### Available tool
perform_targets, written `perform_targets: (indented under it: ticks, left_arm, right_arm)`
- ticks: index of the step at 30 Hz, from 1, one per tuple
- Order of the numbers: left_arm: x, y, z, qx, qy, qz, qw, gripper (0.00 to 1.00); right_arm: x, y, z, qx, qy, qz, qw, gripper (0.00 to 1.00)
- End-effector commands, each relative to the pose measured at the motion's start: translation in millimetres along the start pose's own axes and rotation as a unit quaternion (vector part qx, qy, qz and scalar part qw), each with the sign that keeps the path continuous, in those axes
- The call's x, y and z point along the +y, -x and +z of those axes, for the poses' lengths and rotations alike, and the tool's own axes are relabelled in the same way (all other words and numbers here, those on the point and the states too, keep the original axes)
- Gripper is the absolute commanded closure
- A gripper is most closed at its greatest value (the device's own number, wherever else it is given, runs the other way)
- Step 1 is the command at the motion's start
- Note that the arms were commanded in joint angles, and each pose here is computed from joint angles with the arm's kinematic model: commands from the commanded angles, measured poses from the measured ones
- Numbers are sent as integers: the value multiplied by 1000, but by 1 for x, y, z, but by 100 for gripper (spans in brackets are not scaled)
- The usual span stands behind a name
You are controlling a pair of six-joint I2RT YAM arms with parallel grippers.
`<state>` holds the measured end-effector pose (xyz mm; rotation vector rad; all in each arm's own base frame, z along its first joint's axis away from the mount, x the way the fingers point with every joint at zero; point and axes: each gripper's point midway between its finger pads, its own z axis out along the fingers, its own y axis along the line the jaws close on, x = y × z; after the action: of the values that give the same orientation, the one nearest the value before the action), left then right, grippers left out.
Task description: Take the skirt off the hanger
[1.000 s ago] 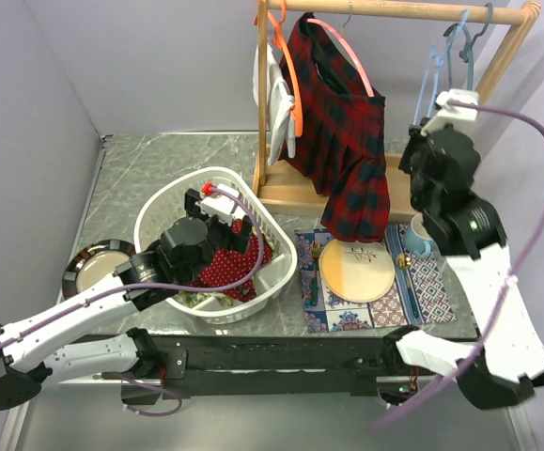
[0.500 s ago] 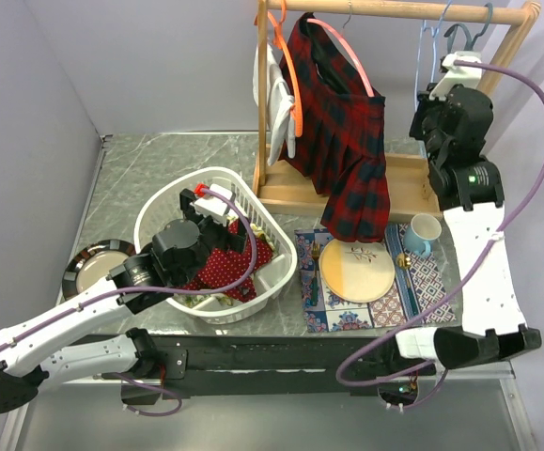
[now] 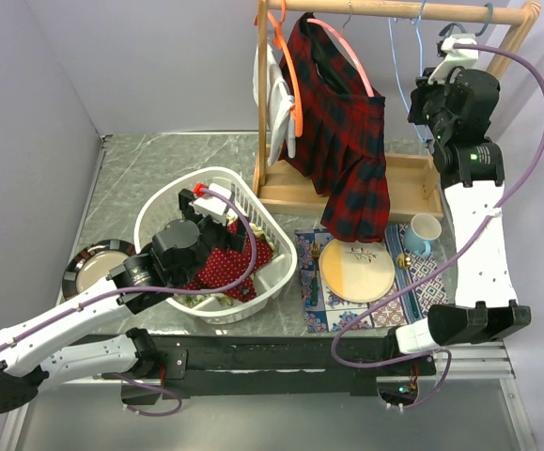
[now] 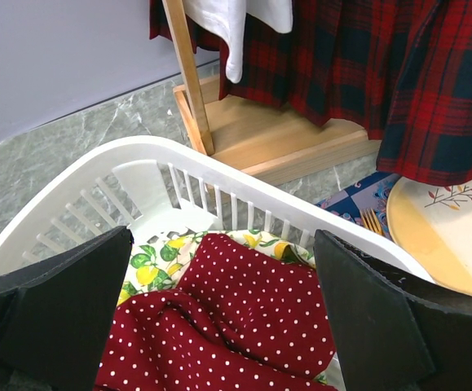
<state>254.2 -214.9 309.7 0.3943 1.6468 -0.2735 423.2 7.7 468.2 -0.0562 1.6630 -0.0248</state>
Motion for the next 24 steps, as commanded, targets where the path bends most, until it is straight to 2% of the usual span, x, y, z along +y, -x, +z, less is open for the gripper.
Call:
perform_targets:
  ticks: [1, 2, 8, 9, 17, 19, 21, 24]
  left_arm:
    - [2, 16, -3, -27, 4, -16, 999, 1]
    - [3, 16, -3, -28, 5, -17, 999, 1]
    - [3, 19, -4, -34, 3, -21, 999, 1]
    - [3, 19, -4, -34, 3, -21, 999, 1]
    - [7, 18, -4, -31, 17, -22, 999, 1]
    - [7, 16, -3, -31, 18, -20, 999, 1]
    - [8, 15, -3, -30, 21, -19, 999, 1]
    - [9, 16, -3, -30, 24, -18, 999, 1]
  right_arm:
    - [-7, 12, 4, -20, -13, -3, 1000, 100]
    - [-15, 7, 7, -13, -34, -3, 999, 100]
    - [-18, -16, 19, 34, -36, 3, 999, 100]
    - [-31, -21, 19, 41, -55, 8, 998, 100]
    - [-45, -55, 13, 90, -91, 27, 991, 98]
    - [-46, -48, 7, 77, -95, 29, 992, 92]
    - [-48, -41, 1, 64, -100, 34, 992, 73]
    - [-48, -29, -13, 54, -104, 42, 992, 55]
